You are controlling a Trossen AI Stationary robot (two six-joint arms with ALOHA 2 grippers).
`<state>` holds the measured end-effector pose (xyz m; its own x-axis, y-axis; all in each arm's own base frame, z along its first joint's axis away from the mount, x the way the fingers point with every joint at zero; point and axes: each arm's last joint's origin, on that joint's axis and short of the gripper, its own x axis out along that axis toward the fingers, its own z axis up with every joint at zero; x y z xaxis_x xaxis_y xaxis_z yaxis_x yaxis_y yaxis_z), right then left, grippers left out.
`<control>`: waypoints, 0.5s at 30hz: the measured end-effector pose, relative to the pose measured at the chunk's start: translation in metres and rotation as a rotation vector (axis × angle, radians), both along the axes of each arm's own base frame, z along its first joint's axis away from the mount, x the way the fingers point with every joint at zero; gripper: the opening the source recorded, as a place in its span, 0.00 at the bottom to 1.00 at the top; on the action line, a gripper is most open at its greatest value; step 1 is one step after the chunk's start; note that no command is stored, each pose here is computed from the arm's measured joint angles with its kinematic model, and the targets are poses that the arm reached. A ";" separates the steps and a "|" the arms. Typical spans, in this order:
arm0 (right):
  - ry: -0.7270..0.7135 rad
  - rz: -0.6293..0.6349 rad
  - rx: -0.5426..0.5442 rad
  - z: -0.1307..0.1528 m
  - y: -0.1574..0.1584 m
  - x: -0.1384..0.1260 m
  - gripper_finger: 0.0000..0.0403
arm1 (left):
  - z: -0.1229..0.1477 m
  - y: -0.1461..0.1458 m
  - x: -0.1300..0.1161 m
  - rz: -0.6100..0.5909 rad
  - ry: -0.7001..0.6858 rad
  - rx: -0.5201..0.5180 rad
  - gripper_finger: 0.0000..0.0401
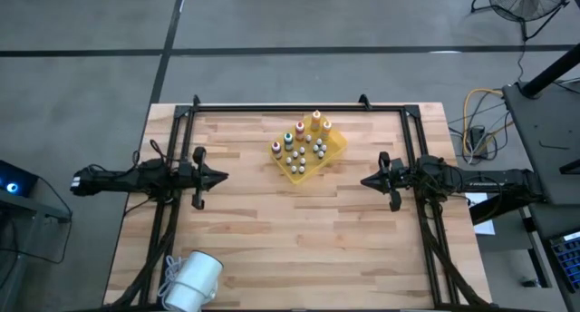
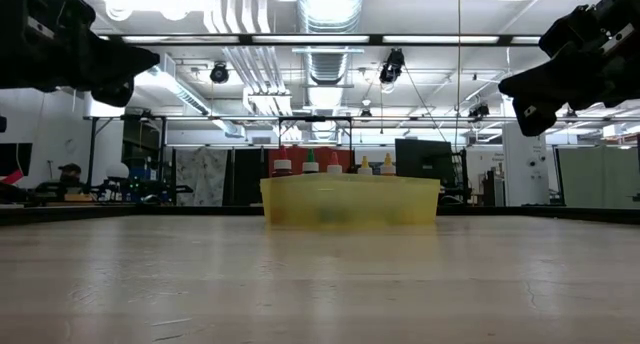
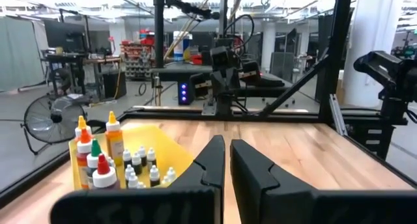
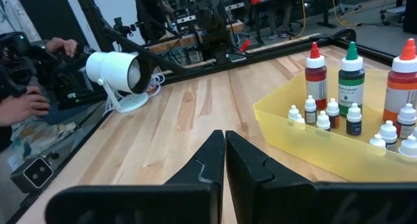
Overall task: Pick & Place food coloring
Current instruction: Return to Home Position
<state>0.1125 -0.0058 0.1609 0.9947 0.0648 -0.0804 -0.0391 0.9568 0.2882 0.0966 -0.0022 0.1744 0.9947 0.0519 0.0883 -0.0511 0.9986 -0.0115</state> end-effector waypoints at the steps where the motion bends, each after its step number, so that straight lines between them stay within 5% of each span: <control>1: 0.000 0.000 0.000 0.000 0.000 0.000 0.02 | 0.000 0.000 0.000 -0.001 0.002 0.000 0.00; 15: 0.000 0.000 0.000 0.000 0.000 0.000 0.02 | -0.006 -0.001 0.000 -0.023 0.061 -0.007 0.00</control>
<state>0.1125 -0.0058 0.1609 0.9946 0.0651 -0.0804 -0.0393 0.9568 0.2882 0.0970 -0.0029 0.1683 0.9992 0.0291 0.0267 -0.0287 0.9995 -0.0157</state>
